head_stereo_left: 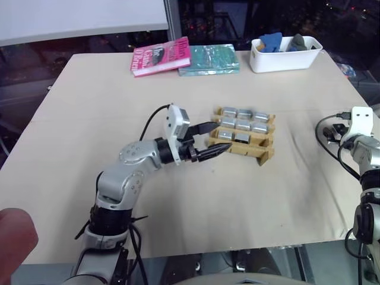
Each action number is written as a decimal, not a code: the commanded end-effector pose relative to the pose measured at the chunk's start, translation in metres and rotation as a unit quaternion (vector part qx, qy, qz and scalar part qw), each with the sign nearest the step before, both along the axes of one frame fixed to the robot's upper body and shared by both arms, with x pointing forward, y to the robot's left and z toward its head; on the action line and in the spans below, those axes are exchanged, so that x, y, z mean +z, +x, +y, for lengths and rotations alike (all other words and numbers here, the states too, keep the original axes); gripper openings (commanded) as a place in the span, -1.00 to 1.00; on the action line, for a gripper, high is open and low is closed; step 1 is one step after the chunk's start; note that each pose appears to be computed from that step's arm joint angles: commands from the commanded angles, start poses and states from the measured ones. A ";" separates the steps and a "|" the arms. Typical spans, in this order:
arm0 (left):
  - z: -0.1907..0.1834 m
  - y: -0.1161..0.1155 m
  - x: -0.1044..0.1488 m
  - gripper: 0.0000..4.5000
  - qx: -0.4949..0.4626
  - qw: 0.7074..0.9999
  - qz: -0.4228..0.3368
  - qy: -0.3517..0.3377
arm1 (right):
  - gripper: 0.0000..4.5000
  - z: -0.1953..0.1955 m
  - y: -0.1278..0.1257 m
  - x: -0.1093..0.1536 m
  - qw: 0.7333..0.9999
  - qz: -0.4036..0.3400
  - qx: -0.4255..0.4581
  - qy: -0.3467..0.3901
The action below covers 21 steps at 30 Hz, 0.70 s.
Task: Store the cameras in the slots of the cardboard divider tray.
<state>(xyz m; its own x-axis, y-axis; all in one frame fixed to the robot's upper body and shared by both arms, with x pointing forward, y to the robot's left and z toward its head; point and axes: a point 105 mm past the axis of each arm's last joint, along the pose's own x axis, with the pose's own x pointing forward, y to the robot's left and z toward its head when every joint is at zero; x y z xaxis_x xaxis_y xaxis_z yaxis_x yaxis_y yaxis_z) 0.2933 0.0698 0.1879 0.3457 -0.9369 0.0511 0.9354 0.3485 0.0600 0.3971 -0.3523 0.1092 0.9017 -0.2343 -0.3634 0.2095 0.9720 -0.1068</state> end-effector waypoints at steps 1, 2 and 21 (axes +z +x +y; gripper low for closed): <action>-0.002 -0.001 0.008 0.64 -0.004 1.000 -0.022 -0.002 | 1.00 -0.006 0.003 0.020 1.000 -0.028 -0.003 -0.013; -0.002 -0.001 0.008 0.64 -0.003 1.000 -0.021 -0.001 | 1.00 -0.006 0.003 0.020 1.000 -0.028 -0.003 -0.013; 0.016 0.024 -0.009 0.67 0.058 0.998 0.005 0.000 | 0.11 -0.004 0.001 0.022 0.999 -0.035 0.008 0.004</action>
